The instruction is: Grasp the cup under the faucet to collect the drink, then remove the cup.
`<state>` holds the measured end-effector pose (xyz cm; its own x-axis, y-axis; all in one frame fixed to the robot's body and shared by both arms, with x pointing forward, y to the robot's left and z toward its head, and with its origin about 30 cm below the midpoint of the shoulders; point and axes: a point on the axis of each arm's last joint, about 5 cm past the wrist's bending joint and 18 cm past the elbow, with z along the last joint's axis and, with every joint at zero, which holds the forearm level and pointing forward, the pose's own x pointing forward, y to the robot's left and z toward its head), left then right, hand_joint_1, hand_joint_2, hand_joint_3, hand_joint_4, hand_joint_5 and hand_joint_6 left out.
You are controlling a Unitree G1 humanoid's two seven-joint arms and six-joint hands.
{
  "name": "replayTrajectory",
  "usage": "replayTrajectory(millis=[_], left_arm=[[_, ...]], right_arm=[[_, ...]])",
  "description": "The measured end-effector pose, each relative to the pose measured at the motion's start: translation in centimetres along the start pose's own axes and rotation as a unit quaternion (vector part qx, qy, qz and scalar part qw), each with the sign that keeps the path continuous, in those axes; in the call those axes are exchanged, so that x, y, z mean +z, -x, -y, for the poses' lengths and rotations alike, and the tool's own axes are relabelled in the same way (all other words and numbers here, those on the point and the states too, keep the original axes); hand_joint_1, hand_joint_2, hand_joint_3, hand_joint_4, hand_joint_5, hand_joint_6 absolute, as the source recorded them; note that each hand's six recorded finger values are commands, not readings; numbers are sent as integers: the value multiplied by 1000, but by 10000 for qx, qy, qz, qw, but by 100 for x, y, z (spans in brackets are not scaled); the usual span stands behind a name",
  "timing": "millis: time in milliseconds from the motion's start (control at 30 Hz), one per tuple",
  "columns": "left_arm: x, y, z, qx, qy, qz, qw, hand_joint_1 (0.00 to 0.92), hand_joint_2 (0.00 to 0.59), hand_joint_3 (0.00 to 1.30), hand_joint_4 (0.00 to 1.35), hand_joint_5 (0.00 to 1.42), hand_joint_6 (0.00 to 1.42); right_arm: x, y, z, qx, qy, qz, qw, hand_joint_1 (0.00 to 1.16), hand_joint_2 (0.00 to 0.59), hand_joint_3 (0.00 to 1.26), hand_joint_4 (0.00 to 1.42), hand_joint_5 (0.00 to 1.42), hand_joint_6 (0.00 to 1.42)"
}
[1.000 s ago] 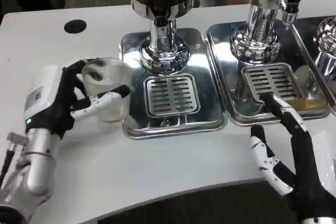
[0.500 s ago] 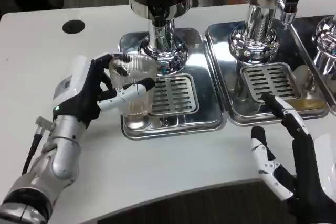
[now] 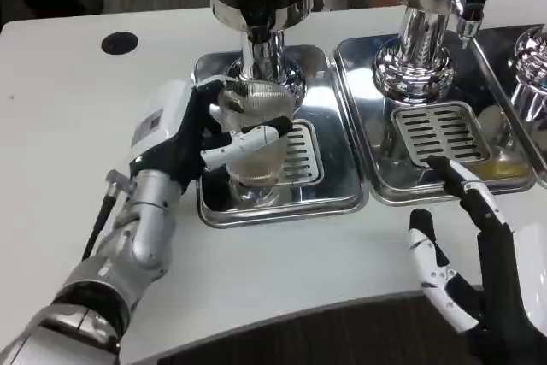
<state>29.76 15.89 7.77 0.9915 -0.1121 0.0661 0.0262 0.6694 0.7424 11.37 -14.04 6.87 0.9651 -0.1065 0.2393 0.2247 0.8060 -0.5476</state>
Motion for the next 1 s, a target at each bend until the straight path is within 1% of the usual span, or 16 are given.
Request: replayTrajectory(millis=[200, 300, 367, 467, 567, 767, 867, 933, 1000], left_arm=[[57, -59, -10, 14, -61, -42, 10000, 291, 225, 433, 508, 763, 1043], [86, -86, -14, 13, -92, -45, 9999, 291, 226, 426, 503, 748, 1005], [92, -93, -13, -18, -144, -58, 9999, 291, 227, 420, 489, 701, 938], [88, -85, 4, -187, -275, -42, 9994, 289, 224, 399, 462, 659, 874], [89, -88, -1, -249, -327, -16, 9992, 280, 226, 390, 446, 637, 842], [53, -83, -42, -329, -488, -3, 9983, 260, 214, 358, 388, 541, 673], [35, -80, -61, -363, -591, 12, 9976, 257, 212, 346, 385, 530, 649], [25, -77, -70, -379, -642, 19, 9972, 248, 199, 322, 342, 449, 545], [8, -74, -89, -403, -691, 18, 9968, 237, 184, 290, 297, 402, 479]], right_arm=[[30, -12, 3, -28, -9, 31, 10000, 453, 434, 249, 234, 246, 246], [42, -15, 1, -31, -2, 52, 10000, 453, 434, 249, 234, 246, 246], [44, -14, -2, -20, -4, 40, 10000, 453, 434, 252, 234, 246, 246], [48, -13, -10, 2, -18, 22, 10000, 453, 434, 256, 234, 246, 246], [53, -14, -16, 10, -37, 18, 10000, 453, 434, 257, 234, 246, 246], [59, -13, -23, 68, -58, 22, 10000, 453, 434, 259, 234, 246, 249], [59, -13, -23, 80, -60, 21, 9999, 453, 434, 259, 234, 246, 250], [59, -13, -23, 86, -60, 21, 9999, 453, 434, 259, 234, 246, 251], [60, -13, -24, 90, -62, 21, 9999, 453, 434, 259, 234, 246, 251]])
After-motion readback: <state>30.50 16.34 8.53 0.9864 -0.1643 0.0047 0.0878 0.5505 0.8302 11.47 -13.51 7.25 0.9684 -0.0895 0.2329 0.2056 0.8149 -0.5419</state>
